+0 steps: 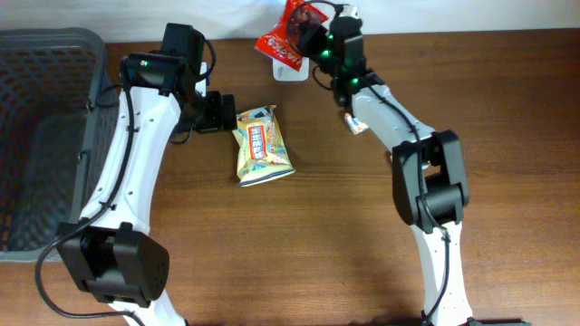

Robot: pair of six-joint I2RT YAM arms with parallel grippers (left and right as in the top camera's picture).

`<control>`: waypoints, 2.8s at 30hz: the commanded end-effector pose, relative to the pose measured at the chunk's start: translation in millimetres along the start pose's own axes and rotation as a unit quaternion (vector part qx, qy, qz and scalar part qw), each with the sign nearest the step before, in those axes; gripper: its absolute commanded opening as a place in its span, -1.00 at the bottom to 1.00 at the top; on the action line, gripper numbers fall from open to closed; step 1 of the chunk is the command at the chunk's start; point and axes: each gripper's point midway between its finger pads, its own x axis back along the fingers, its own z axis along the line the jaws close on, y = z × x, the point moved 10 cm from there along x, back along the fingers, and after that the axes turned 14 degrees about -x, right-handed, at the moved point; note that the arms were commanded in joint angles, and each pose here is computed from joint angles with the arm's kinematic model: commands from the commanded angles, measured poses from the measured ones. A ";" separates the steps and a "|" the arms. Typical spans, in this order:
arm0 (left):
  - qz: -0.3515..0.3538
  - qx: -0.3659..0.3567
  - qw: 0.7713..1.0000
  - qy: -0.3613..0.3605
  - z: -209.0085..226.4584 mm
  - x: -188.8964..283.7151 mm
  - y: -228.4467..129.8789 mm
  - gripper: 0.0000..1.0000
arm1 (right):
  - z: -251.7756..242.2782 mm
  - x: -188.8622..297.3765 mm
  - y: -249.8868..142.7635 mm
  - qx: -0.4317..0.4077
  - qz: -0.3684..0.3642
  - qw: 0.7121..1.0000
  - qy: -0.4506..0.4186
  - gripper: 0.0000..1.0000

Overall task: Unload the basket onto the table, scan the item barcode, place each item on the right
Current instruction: 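Carry the red bag to the right table edge and release it, then lower the right gripper onto the green tissue pack and grasp it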

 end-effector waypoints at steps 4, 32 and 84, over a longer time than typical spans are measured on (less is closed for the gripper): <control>-0.001 0.006 1.000 -0.004 -0.1 0.9 -0.1 0.98 | 37.6 112.3 158.1 -0.001 -0.106 0.994 -0.026 -0.92; -0.001 0.006 1.000 -0.004 -0.1 0.9 -0.1 0.98 | -266.6 444.6 323.7 -0.169 -0.188 0.850 -0.462 0.97; -0.001 0.006 1.000 -0.003 -0.1 0.9 -0.1 0.98 | -212.8 247.6 54.2 -0.185 0.169 0.902 -0.352 -0.46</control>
